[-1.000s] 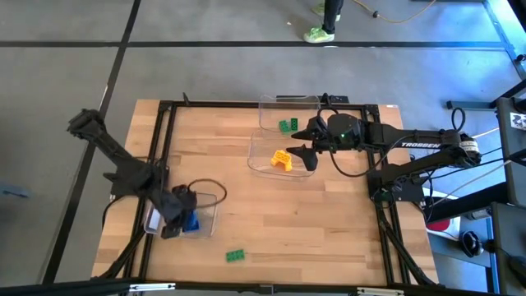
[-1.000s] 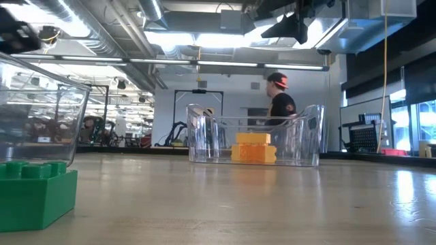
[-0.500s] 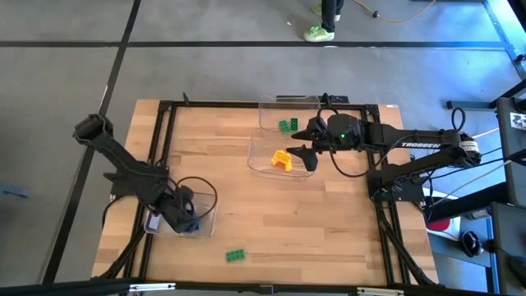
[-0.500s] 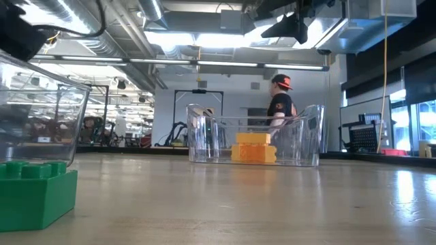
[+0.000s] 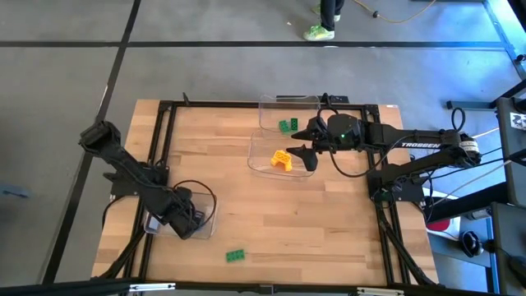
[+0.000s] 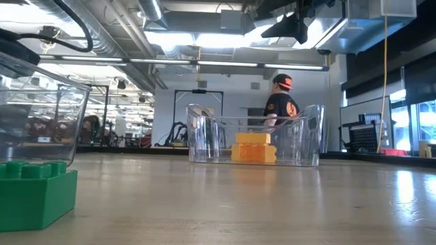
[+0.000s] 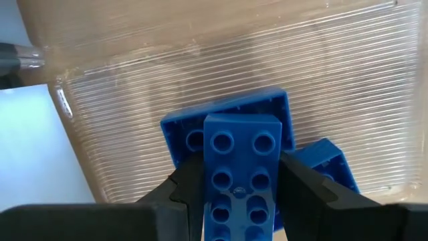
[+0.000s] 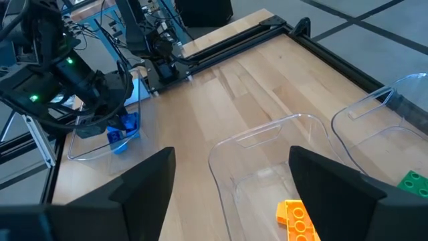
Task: Sort & place blocks by color
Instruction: Put the blue game piece into the bottom bottom transparent bin, then put the green game piece into the top transparent bin
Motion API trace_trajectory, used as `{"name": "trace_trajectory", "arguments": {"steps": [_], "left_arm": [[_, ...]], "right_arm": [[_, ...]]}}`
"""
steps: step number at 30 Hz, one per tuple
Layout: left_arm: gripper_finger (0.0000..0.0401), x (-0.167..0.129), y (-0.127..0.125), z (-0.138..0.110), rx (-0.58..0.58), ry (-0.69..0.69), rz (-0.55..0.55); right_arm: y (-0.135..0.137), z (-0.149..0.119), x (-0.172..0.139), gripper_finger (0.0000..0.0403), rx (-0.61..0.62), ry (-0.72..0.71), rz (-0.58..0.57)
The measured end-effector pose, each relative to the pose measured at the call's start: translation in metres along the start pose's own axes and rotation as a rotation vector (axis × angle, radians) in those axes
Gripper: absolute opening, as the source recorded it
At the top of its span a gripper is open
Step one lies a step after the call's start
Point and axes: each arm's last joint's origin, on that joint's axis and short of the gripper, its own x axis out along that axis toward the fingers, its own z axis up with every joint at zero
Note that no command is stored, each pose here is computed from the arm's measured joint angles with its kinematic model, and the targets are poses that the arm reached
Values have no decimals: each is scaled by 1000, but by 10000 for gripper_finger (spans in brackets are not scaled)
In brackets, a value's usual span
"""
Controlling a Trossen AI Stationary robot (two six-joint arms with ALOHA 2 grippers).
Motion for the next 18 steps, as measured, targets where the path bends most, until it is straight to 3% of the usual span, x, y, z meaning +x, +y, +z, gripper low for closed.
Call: {"name": "trace_trajectory", "arguments": {"steps": [4, 12, 18], "left_arm": [[135, 0, 0, 0, 1, -4, -4], [235, 0, 0, 1, 2, -11, -4], [276, -5, 1, 1, 11, 10, -17]], "right_arm": [[0, 0, 0, 294, 0, 0, 0], [0, 0, 0, 294, -1, 4, -2], [0, 0, 0, 294, -3, 6, -2]]}}
